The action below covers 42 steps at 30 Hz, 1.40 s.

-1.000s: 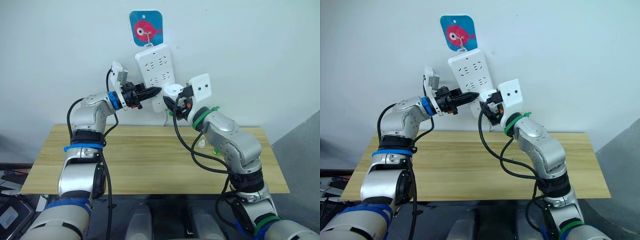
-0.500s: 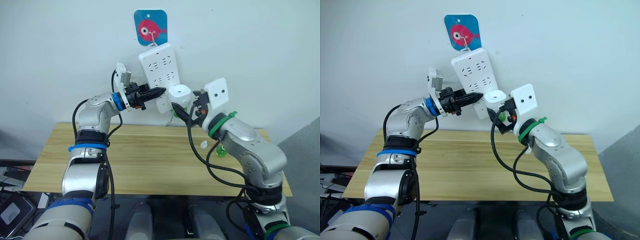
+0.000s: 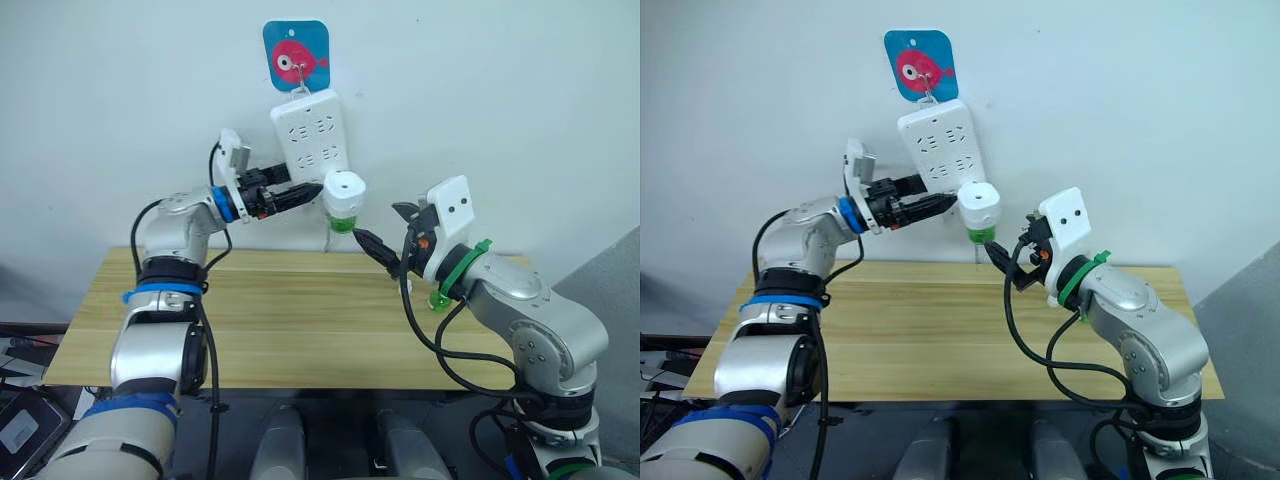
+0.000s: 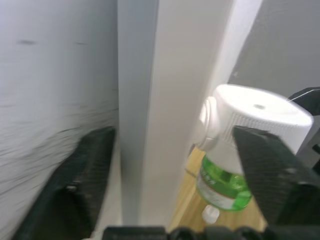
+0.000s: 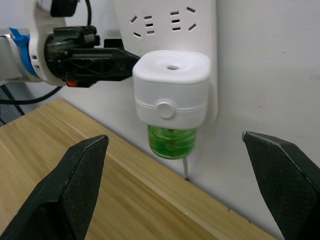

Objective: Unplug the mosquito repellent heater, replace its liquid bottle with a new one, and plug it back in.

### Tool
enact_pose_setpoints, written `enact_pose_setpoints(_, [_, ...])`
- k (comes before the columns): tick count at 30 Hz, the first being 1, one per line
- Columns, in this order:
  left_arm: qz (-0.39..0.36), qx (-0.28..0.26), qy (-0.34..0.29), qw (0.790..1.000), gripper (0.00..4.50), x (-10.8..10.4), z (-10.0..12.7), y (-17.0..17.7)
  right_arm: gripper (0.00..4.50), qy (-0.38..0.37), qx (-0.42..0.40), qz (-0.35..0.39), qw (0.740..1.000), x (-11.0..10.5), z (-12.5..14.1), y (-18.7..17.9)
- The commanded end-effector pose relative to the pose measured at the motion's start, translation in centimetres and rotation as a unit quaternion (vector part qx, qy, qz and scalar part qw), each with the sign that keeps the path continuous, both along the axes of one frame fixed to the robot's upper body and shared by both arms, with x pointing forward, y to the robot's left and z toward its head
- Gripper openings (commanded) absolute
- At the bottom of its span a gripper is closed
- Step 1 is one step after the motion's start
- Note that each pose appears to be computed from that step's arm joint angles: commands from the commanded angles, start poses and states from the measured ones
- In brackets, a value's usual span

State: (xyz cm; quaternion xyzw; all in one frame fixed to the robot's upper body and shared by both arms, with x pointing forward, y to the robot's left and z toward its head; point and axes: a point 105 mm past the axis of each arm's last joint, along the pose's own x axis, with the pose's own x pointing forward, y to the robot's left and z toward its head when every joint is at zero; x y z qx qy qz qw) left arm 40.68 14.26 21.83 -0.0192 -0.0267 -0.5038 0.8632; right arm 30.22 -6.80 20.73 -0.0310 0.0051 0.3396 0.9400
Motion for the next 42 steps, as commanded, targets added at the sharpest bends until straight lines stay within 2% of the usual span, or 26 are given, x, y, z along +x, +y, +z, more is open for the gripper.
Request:
enact_pose_setpoints(1, [0.011,0.004,-0.036,0.999,4.47,-0.5,2.2,1.5,4.50,-0.015,0.006,0.010,1.000,0.0,0.2,-0.1])
enact_pose_setpoints(6, [0.047,0.025,-0.040,0.998,4.47,-1.2,2.5,4.3,4.50,-0.018,0.010,0.022,1.000,0.3,0.2,0.3])
enact_pose_setpoints(11, [0.074,0.044,-0.041,0.995,4.47,-2.1,2.5,6.5,4.50,-0.025,0.013,0.069,0.997,-0.2,0.4,1.8])
enact_pose_setpoints(12, [0.075,0.047,-0.042,0.995,4.49,-2.4,2.5,6.7,4.32,-0.025,0.017,0.077,0.997,-0.4,0.4,2.0])
enact_pose_setpoints(14, [0.075,0.060,-0.041,0.995,4.50,-3.2,2.3,7.3,3.90,-0.023,0.022,0.096,0.995,-0.6,0.4,2.7])
enact_pose_setpoints(17, [0.058,0.081,-0.033,0.995,4.50,-4.7,1.6,7.3,2.87,-0.023,0.023,0.120,0.992,-0.6,0.3,3.8])
enact_pose_setpoints(21, [-0.019,0.125,-0.014,0.992,4.50,-8.2,-1.0,4.7,1.32,-0.019,0.028,0.134,0.990,0.3,-0.3,5.8])
enact_pose_setpoints(23, [-0.026,0.126,-0.014,0.992,4.50,-8.8,-1.5,3.9,0.57,-0.020,0.019,0.131,0.991,0.9,-1.0,6.3])
enact_pose_setpoints(25, [-0.020,0.120,-0.017,0.992,4.50,-9.0,-1.6,3.6,0.02,-0.024,0.018,0.130,0.991,1.4,-1.0,6.8])
enact_pose_setpoints(35, [-0.006,0.110,-0.021,0.994,4.50,-8.5,-0.8,3.7,0.02,-0.038,0.031,0.096,0.994,3.2,-0.3,7.5])
enact_pose_setpoints(42, [-0.009,0.111,-0.026,0.993,4.50,-8.1,-0.7,3.5,0.02,-0.044,0.025,0.092,0.994,3.6,-0.2,8.1])
